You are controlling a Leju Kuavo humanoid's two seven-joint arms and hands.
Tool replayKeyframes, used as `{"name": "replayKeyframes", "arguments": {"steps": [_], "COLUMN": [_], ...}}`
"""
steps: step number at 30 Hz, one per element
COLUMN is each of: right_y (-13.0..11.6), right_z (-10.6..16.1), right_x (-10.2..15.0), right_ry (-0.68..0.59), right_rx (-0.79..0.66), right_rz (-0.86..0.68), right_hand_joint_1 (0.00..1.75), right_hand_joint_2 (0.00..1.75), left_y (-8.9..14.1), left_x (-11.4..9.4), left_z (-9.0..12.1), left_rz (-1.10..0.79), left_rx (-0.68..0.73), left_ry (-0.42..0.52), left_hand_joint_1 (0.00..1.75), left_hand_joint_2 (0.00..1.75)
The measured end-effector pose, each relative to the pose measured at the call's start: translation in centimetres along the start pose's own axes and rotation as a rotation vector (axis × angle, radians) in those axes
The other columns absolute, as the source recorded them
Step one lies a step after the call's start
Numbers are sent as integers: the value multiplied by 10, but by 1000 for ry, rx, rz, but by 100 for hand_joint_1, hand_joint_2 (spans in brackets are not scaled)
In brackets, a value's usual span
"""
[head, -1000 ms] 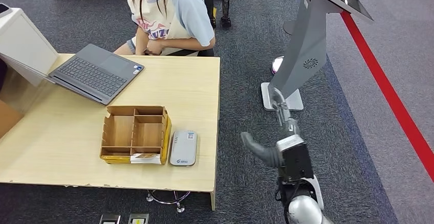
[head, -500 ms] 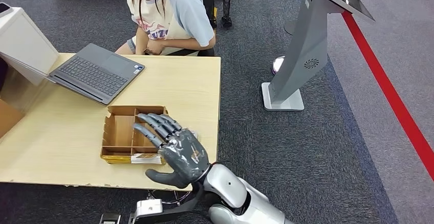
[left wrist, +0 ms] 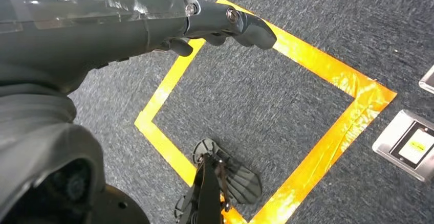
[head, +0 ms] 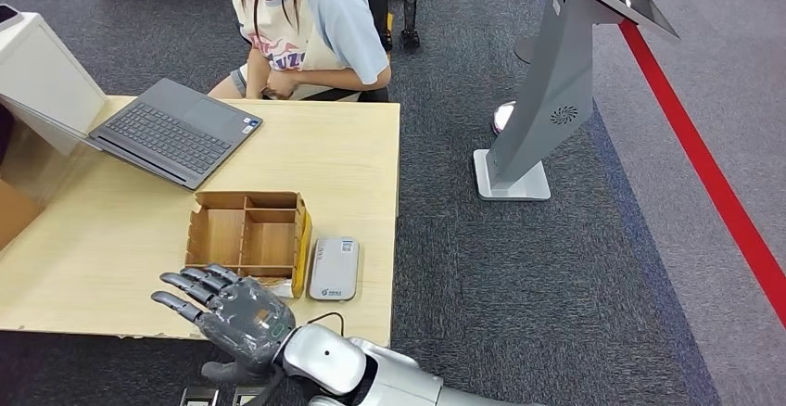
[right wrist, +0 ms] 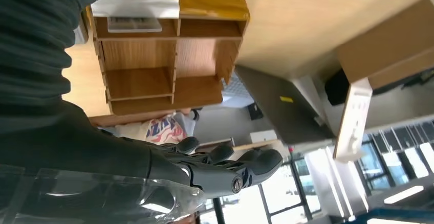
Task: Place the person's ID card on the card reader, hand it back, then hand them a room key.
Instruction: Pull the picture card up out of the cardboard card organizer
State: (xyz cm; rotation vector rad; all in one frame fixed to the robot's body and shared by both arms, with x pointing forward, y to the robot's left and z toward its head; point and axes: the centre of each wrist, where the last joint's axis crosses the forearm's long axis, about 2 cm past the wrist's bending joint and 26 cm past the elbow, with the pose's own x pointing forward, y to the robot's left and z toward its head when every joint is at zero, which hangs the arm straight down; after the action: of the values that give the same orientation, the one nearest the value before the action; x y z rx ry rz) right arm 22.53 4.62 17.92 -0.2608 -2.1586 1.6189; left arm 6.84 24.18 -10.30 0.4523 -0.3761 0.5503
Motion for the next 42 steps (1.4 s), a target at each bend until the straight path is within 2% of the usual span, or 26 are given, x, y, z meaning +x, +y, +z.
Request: {"name": "replayKeyframes", "arguments": {"steps": [6,14,30,34,37,42], "right_y": [8,13,36,37,38,38], "right_z": [-5,-5,27,31,33,34], "right_x": [-5,-37,-102,-108,-112,-115], "right_ry": [60,190,443,466,478,489], "right_rx": [109,194,173,186,192,189], "right_rz": [73,79,172,188,198,197], "right_hand_joint_1": [0,0,0,0,7,0], "right_hand_joint_2": [175,175,175,175,175,175], "left_y": [-8,0,13,14,15,15], "left_x": [-4,0,5,6,6,6], "left_z": [6,-1,-11,-11,-12,-12], "left_rz": [0,28,-33,-37,-39,-39], "left_rx": [-11,-82,-115,-104,-103,-108], "left_ry": [2,43,-10,-4,-3,-6], "left_hand_joint_1": [0,0,0,0,0,0], "left_hand_joint_2": [0,0,0,0,0,0]}}
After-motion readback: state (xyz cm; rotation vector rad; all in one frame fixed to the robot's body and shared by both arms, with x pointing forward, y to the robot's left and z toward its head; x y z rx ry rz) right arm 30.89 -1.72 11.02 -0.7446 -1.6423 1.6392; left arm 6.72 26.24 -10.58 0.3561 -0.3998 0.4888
